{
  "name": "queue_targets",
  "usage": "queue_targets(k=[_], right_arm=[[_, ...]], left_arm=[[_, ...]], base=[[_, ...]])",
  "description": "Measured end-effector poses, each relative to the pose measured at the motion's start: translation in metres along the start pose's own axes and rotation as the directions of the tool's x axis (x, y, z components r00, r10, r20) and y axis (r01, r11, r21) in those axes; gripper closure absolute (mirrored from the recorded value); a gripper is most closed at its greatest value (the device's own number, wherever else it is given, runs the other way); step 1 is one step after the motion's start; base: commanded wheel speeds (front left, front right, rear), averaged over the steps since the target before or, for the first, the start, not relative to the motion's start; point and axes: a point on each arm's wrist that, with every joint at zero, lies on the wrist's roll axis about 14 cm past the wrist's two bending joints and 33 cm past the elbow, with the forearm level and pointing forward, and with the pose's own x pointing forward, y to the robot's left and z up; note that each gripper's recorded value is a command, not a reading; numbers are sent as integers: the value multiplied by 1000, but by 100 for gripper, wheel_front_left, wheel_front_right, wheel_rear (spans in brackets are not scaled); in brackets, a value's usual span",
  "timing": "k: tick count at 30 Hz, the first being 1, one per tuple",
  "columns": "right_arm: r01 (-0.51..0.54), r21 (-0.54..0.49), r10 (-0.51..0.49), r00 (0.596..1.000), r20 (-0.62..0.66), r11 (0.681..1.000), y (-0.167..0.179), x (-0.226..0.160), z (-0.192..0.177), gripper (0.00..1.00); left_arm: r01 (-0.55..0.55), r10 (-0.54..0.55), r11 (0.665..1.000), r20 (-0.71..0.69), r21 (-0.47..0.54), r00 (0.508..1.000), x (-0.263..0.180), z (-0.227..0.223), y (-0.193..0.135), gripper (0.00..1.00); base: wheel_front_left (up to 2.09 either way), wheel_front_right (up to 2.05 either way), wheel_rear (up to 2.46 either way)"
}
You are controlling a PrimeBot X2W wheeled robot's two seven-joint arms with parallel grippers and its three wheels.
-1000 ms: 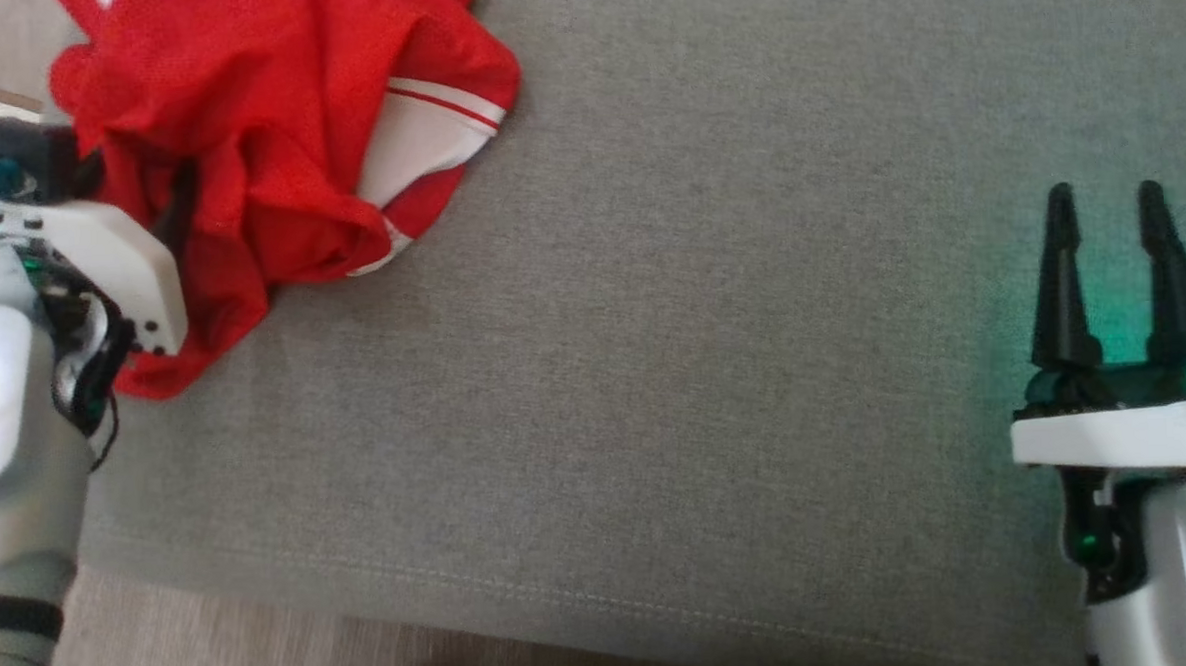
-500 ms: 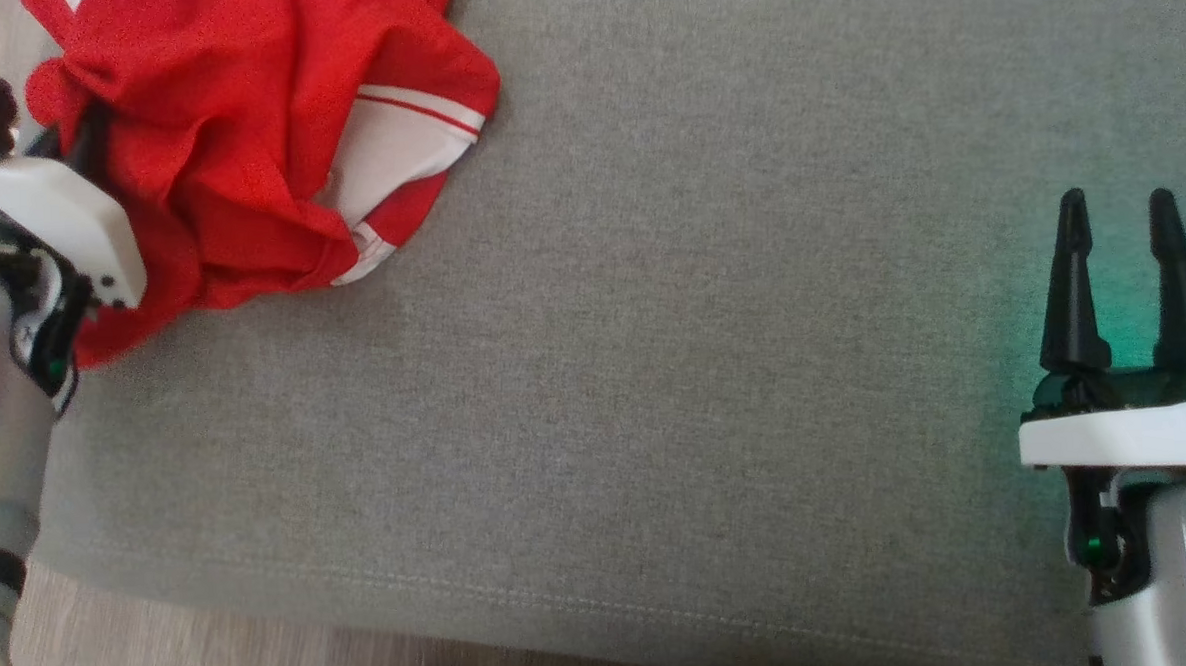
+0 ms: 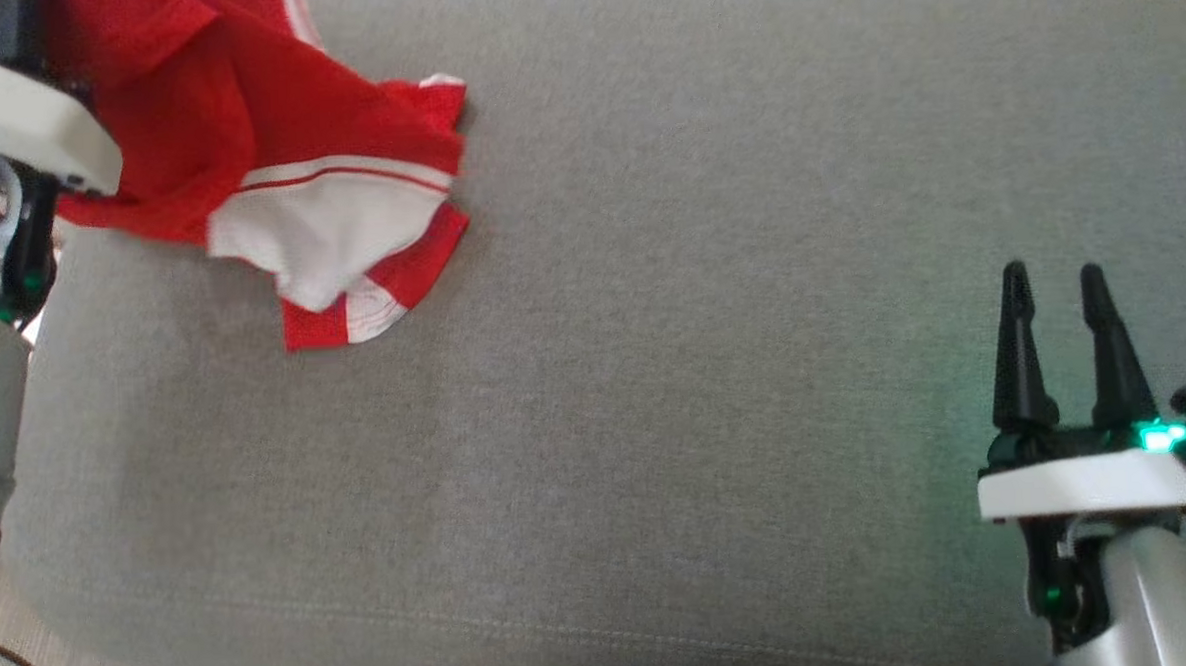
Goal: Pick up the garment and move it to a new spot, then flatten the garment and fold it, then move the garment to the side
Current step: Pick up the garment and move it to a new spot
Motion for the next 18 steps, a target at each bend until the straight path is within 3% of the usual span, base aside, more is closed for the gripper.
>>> queue_targets(k=[4,10,18], right_arm=[[5,10,-5,1000,6,1000,1,-12,5,0],[32,20,-33,998,44,999,-6,-26,20,0],[115,32,-118,988,103,993,-30,-50,43,0]], left_arm=[[27,-27,1000,100,0,995,1,40,-17,100],[149,-151,988,77,42,986,-3,46,-70,100],[411,-414,910,57,53,909,2,53,-188,100]], base=[[0,0,0],[0,0,0],[0,0,0]])
